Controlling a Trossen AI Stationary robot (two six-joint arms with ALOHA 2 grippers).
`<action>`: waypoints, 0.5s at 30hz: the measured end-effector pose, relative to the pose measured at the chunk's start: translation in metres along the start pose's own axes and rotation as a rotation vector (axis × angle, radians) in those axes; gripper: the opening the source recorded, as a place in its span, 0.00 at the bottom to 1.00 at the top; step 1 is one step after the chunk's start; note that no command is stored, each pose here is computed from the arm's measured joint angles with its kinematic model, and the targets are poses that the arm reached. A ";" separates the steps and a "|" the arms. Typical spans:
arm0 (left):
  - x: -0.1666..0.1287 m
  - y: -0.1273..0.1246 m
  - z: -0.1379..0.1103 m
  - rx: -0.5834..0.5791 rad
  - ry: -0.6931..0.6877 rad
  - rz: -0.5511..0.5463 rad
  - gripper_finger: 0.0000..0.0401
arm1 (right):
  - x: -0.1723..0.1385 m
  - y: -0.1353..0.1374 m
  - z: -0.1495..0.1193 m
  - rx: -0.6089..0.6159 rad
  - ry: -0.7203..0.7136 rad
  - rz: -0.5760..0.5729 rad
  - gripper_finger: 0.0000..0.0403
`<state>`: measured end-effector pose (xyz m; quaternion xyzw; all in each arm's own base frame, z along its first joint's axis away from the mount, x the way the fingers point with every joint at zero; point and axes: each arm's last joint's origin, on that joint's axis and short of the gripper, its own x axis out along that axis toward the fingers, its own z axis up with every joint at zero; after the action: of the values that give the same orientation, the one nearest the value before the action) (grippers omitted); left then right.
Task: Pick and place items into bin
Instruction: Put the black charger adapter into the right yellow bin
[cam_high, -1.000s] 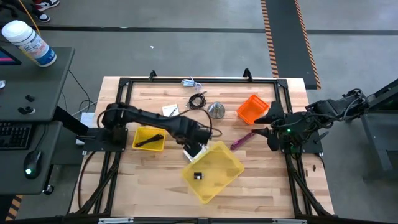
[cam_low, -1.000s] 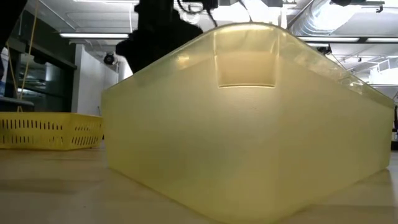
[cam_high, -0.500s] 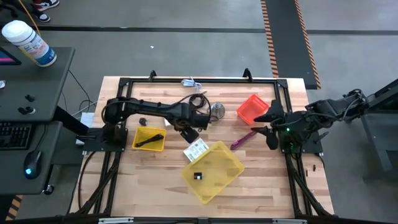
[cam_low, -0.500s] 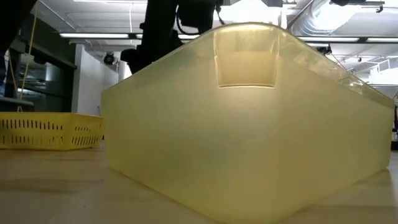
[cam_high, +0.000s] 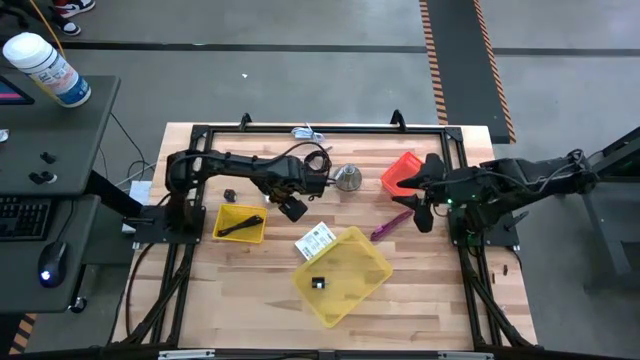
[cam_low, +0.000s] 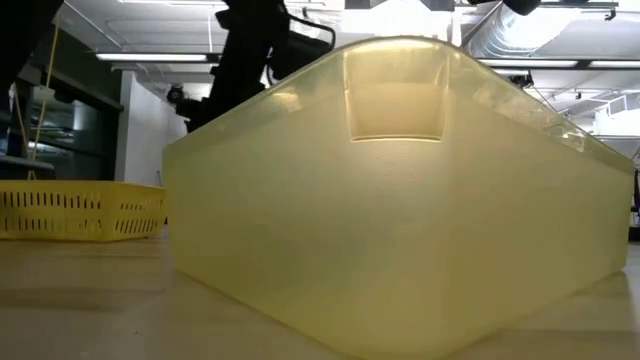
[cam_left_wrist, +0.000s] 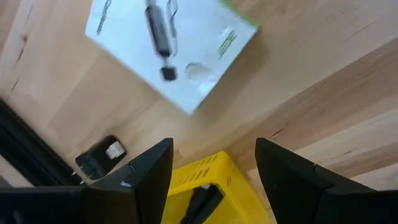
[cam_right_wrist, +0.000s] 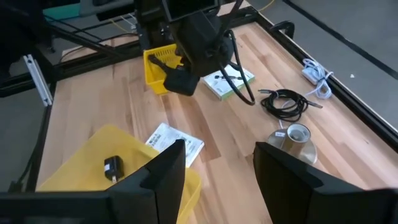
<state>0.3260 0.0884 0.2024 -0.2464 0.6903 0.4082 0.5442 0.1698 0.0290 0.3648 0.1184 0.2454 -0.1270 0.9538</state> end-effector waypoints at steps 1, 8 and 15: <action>0.000 0.002 -0.002 -0.001 -0.004 -0.004 0.54 | 0.001 -0.001 0.001 0.003 -0.002 0.003 0.44; 0.000 0.029 -0.021 -0.070 -0.042 -0.007 0.54 | 0.014 -0.008 0.008 0.012 0.000 -0.001 0.44; 0.008 0.068 -0.034 -0.199 -0.007 -0.006 0.54 | 0.027 -0.013 0.015 0.025 -0.005 0.022 0.43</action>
<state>0.2517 0.0982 0.2169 -0.3000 0.6435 0.4740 0.5208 0.1957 0.0073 0.3619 0.1329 0.2400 -0.1198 0.9541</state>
